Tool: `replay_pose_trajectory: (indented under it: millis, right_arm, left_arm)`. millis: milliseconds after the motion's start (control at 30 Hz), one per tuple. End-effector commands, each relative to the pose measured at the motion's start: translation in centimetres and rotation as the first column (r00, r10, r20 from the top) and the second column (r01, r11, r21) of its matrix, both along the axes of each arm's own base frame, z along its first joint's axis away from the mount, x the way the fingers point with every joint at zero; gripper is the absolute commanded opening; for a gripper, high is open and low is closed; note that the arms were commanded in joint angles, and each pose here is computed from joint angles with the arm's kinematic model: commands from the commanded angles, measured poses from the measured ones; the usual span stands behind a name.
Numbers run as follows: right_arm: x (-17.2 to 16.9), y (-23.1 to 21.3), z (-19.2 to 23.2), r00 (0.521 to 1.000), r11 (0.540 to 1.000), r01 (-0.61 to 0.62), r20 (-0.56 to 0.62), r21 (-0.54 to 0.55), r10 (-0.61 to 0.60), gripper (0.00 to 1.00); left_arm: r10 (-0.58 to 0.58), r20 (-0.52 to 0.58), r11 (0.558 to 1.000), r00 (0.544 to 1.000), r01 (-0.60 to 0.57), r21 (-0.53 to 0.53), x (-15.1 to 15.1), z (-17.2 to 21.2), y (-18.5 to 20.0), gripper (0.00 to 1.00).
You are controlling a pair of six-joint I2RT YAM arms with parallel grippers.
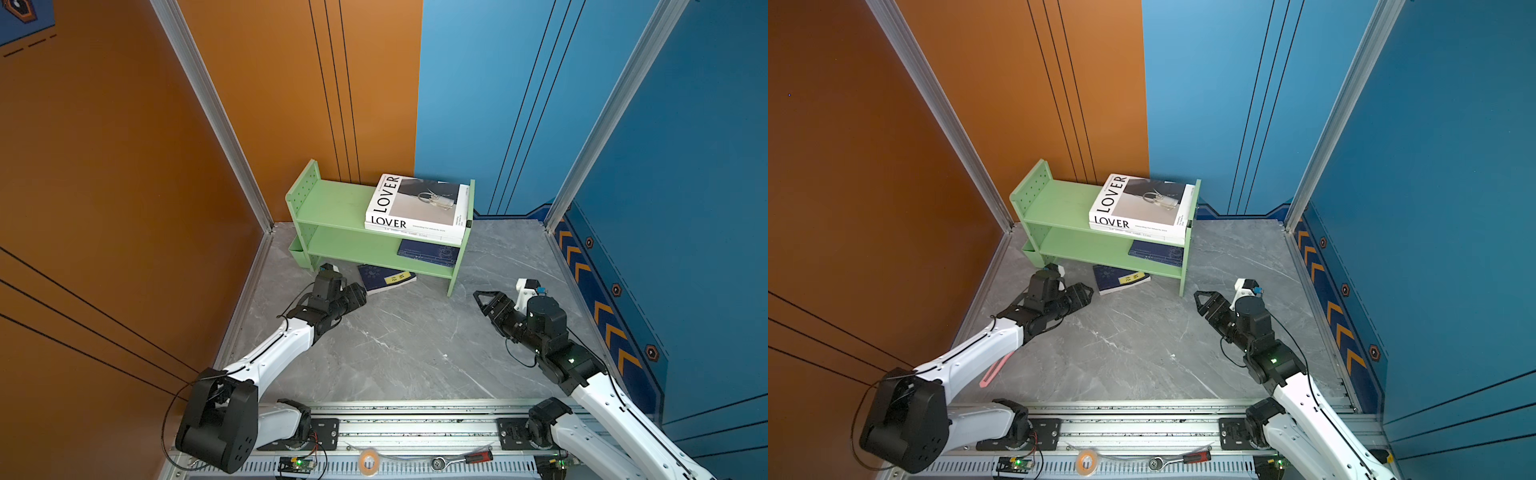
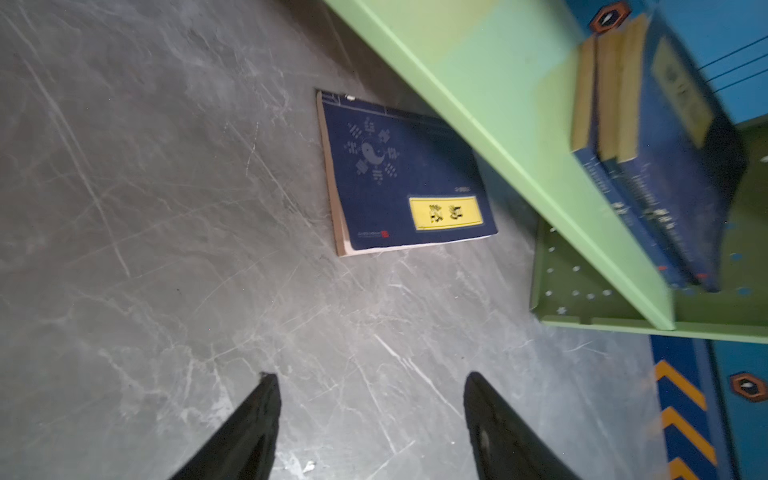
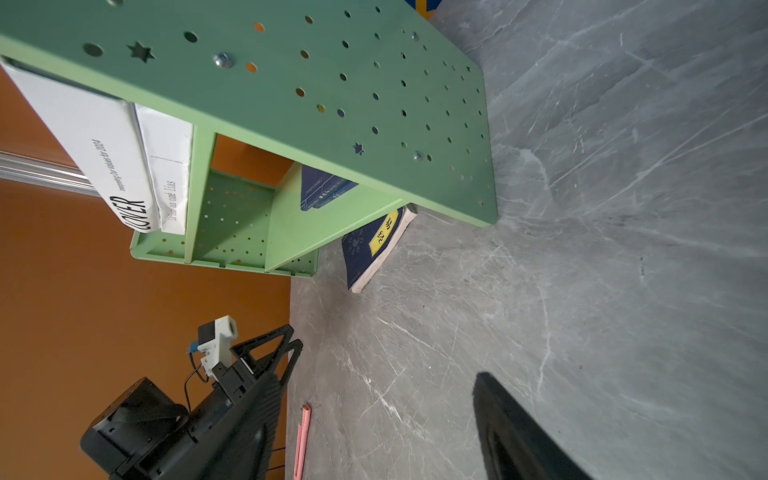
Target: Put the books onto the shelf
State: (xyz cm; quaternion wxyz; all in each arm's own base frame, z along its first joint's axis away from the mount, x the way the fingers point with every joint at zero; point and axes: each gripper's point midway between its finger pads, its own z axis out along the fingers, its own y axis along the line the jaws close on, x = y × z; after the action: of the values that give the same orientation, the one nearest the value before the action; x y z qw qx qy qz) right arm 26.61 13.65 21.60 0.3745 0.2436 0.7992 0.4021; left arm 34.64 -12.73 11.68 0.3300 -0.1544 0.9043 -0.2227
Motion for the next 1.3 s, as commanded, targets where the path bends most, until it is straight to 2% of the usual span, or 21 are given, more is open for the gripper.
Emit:
replay_pose_trajectory:
  millis: [0, 67, 233, 533, 967, 1267]
  right_arm:
    - [0.5, -0.1, 1.0, 0.999, 1.0, 0.026, 0.03, 0.006, -0.026, 0.75]
    - [0.3, -0.2, 1.0, 0.999, 1.0, 0.031, 0.031, 0.003, -0.031, 0.75]
    - [-0.2, -0.8, 1.1, 0.998, 0.998, 0.055, 0.03, -0.008, -0.055, 0.75]
    - [-1.1, -2.3, 1.5, 0.994, 0.994, 0.106, 0.042, -0.026, -0.105, 0.75]
    - [-0.8, -2.3, 1.2, 0.993, 0.993, 0.111, 0.033, -0.028, -0.11, 0.75]
    - [-0.8, -2.3, 1.0, 0.993, 0.993, 0.112, 0.028, -0.032, -0.111, 0.76]
  left_arm:
    - [-0.084, -0.034, 0.993, 0.996, 0.087, 0.077, 0.9, -1.2, -0.4, 0.69]
    - [-0.078, -0.048, 0.995, 0.996, 0.081, 0.061, 1.9, -2.2, -0.6, 0.68]
    - [-0.043, -0.103, 0.999, 0.994, 0.045, 0.013, 3.5, -4.9, -1.3, 0.58]
    - [-0.021, -0.105, 0.999, 0.994, 0.016, -0.05, 5.9, -6.5, -2.4, 0.55]
    - [0.001, -0.055, 0.97, 0.998, -0.015, -0.242, 7.4, -4.1, -3.6, 0.51]
    - [0.021, -0.088, 0.946, 0.996, -0.048, -0.32, 8.0, -5.0, -4.0, 0.5]
